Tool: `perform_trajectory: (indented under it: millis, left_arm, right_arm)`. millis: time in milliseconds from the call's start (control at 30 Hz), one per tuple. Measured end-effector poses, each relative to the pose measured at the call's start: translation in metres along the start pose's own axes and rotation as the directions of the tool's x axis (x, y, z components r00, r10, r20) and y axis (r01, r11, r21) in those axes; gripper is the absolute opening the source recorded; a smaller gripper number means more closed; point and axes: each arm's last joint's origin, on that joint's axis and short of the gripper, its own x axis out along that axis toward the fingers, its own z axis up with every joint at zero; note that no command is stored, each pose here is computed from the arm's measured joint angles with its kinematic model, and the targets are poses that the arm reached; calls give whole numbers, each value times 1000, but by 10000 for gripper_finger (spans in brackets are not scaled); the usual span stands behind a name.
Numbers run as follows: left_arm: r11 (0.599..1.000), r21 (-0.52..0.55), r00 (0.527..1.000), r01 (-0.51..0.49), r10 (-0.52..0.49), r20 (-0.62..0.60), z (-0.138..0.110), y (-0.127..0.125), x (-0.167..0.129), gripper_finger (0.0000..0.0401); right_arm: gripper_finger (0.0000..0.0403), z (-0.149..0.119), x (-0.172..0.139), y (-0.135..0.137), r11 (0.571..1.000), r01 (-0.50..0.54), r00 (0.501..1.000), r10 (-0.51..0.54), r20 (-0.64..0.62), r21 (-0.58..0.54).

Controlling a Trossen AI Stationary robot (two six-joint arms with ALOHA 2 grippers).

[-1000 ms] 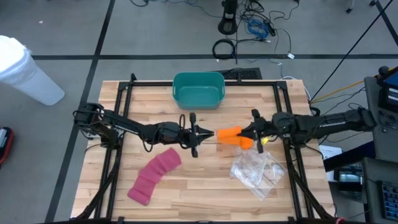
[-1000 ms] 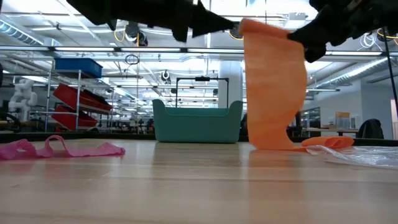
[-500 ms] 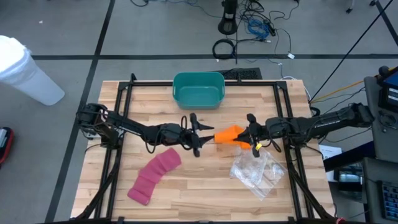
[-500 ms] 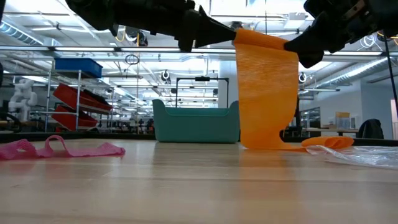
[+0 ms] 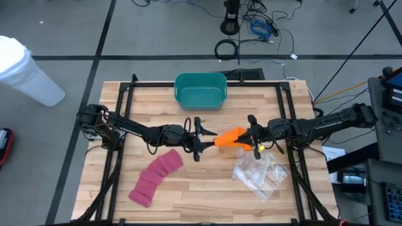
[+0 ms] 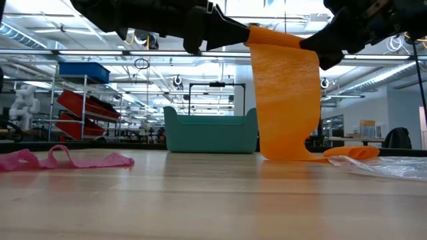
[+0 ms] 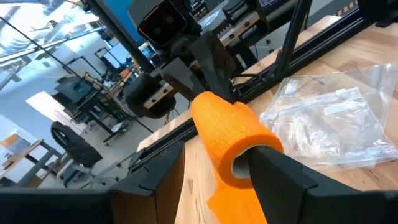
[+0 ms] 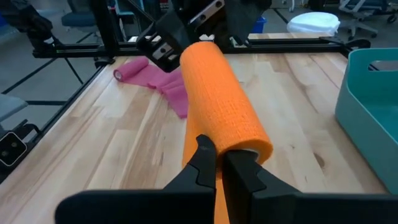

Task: Roll bandage
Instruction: Roll the orange bandage

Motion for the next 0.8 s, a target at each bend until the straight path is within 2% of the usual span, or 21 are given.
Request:
perform_trajectory:
  millis: [167, 367, 533, 700, 800]
  left_arm:
    - [1000, 17, 1000, 6, -5, -6, -1, -1, 0, 158]
    - [999, 19, 999, -28, 28, -31, -1, 0, 0, 105]
    - [994, 21, 991, -104, 105, -78, -2, 4, -1, 59]
    - [994, 20, 991, -106, 107, -79, -2, 4, -1, 18]
    - [994, 1, 991, -108, 108, -75, -2, 4, -1, 9]
  right_arm:
    - [1, -1, 6, 0, 1000, 9, 1000, -9, 11, 12]
    - [1, -1, 5, 5, 997, 74, 997, -74, 21, 20]
    - [1, 1, 3, 12, 997, 72, 996, -73, 48, 19]
    - [0, 2, 2, 16, 998, 68, 996, -69, 63, 17]
    - [1, 3, 1, 19, 998, 54, 996, -56, 72, 29]
